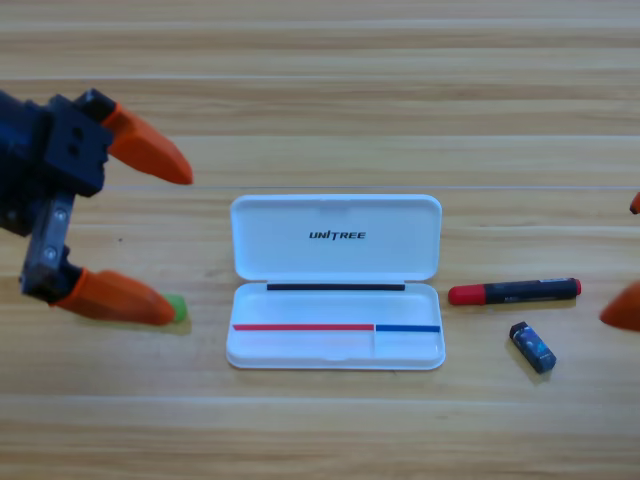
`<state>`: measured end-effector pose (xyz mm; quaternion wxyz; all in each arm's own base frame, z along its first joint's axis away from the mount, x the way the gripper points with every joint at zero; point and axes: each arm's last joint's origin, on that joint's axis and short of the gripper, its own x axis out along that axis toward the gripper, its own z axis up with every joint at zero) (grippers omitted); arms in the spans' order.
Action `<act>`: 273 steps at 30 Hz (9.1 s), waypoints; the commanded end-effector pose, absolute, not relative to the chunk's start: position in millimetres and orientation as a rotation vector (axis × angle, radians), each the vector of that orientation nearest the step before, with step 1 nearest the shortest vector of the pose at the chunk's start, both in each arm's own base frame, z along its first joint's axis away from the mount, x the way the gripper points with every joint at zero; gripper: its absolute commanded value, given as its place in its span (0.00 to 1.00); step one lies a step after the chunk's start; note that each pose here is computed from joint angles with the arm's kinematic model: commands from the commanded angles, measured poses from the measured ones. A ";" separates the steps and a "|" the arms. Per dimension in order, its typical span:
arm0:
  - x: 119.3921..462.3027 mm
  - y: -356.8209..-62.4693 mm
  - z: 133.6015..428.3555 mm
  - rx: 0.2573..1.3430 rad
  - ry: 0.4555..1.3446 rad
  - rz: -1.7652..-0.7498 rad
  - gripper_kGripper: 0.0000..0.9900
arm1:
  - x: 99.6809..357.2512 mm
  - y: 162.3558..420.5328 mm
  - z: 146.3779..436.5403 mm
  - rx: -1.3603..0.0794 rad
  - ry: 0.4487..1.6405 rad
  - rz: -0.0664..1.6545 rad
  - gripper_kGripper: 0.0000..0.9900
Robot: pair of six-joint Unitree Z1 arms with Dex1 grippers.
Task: Clean up eraser and pencils
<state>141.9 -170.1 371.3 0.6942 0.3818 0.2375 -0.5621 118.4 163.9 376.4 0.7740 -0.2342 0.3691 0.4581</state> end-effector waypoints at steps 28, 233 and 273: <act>266.7 -145.7 239.7 1.243 1.072 -0.983 1.00 | 263.0 256.3 185.8 -0.595 1.438 0.473 0.82; 308.5 -322.3 178.7 1.025 1.203 -1.443 1.00 | 267.1 274.3 270.7 -1.265 1.099 1.317 0.00; 227.1 -76.4 378.7 0.793 0.952 -1.091 1.00 | 289.3 406.4 196.2 -1.328 1.058 1.303 0.00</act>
